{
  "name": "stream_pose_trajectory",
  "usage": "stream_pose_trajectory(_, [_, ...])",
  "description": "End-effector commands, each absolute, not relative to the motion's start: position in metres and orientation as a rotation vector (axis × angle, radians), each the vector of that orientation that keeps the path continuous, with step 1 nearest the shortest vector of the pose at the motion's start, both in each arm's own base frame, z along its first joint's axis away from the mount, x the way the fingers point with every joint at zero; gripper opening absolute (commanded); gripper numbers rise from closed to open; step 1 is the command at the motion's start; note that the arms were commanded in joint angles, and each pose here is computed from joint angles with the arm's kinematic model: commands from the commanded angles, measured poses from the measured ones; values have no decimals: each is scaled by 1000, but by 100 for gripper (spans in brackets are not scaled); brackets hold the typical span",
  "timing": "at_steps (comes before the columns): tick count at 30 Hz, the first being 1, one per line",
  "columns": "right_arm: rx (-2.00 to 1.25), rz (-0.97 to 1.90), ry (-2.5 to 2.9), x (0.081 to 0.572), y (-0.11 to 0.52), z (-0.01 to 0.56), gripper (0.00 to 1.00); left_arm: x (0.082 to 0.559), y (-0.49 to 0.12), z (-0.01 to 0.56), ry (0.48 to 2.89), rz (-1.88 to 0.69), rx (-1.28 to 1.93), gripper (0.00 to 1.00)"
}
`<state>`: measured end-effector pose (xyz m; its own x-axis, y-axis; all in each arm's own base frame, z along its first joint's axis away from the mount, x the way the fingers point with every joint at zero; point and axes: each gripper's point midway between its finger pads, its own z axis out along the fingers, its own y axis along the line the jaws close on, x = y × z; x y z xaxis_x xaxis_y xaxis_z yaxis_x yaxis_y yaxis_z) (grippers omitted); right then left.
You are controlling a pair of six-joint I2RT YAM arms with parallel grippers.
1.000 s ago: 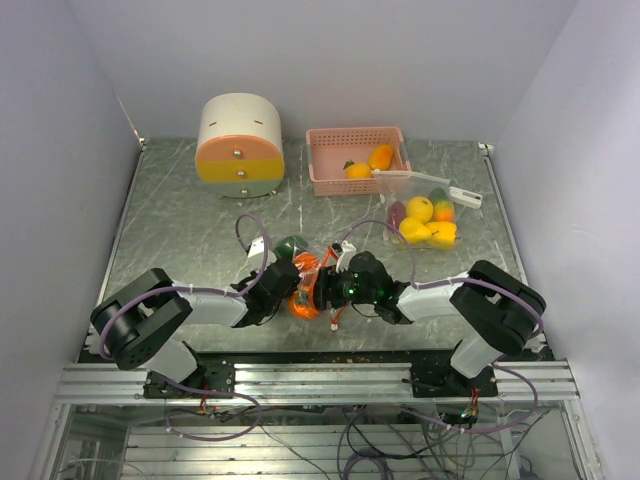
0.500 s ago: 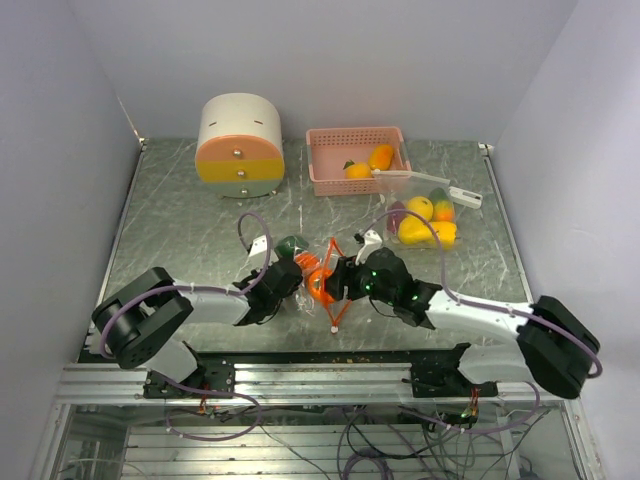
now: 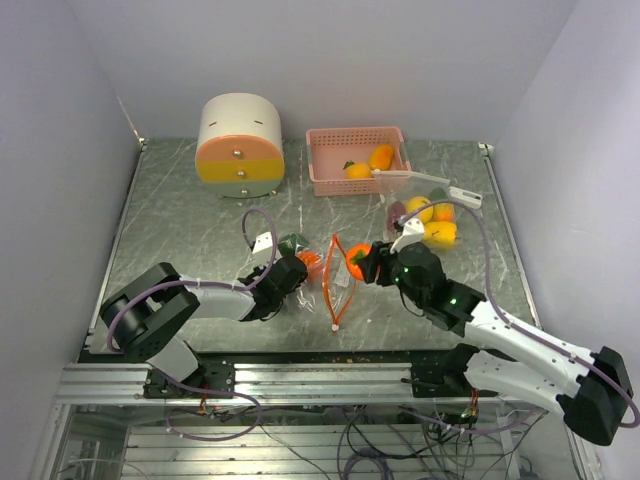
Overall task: Open the zip-top bag and remove the fake food
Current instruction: Pick up the fake vegetable from the zipper food storage bag, then place the fake vegetable in the bin.
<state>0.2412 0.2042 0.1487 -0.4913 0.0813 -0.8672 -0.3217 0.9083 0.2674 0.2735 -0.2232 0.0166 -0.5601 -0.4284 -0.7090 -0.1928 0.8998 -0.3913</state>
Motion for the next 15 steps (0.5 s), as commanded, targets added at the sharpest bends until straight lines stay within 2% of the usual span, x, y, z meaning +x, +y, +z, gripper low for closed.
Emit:
stream_pose_trajectory(1, [-86,378,1921,265,177,193,46,255,-204,-7,2267,-202,-399,7])
stream_pose_trajectory(8, [-40,402,1808,323,184,234,44,254,-210,-5,2261,-264,-407,7])
stream_pose_trajectory(15, [83,436,1740,425,174,252,41,250,-203,-12,2280,-221,-403,7])
